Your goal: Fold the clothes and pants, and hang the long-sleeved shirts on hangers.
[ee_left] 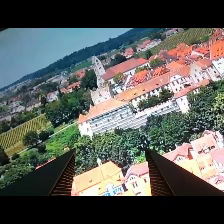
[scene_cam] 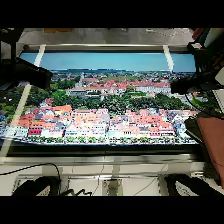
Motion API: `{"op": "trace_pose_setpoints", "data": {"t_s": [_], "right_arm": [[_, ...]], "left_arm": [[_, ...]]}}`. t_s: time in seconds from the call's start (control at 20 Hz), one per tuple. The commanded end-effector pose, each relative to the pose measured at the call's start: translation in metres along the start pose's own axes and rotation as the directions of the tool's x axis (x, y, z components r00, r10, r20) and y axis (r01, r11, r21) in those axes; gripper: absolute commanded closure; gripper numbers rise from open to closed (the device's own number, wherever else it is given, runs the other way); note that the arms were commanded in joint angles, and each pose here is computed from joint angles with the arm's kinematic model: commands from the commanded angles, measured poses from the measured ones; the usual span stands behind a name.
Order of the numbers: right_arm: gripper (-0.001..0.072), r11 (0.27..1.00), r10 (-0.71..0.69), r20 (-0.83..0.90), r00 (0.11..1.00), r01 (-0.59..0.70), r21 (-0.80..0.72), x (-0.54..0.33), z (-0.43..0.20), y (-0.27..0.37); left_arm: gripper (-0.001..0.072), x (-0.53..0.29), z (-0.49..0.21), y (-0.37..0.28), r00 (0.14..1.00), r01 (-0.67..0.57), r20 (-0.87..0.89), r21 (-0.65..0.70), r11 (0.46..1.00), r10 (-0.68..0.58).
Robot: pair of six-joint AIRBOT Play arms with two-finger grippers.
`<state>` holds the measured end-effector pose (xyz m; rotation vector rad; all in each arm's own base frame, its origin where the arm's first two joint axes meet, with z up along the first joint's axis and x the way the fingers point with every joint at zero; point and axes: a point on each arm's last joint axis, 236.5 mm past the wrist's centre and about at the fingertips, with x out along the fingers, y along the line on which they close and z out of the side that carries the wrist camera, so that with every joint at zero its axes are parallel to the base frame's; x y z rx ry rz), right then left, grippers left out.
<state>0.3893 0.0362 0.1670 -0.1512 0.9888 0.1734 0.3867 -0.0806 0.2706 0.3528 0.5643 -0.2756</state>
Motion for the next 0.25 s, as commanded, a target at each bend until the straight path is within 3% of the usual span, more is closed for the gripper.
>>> {"op": "trace_pose_setpoints", "data": {"t_s": [0.0,0.2], "right_arm": [[0.0693,0.999,0.009,0.012,1.0,-0.009,-0.052,0.0059,0.0064,0.0117],[0.0692,0.999,0.01,0.012,1.0,-0.009,-0.052,0.0059,0.0064,0.0118]], "left_arm": [[0.024,-0.0001,0.0002,0.0005,1.0,-0.001,0.0,-0.001,1.0,0.001],[0.024,-0.0001,0.0002,0.0005,1.0,-0.001,0.0,-0.001,1.0,0.001]]}}
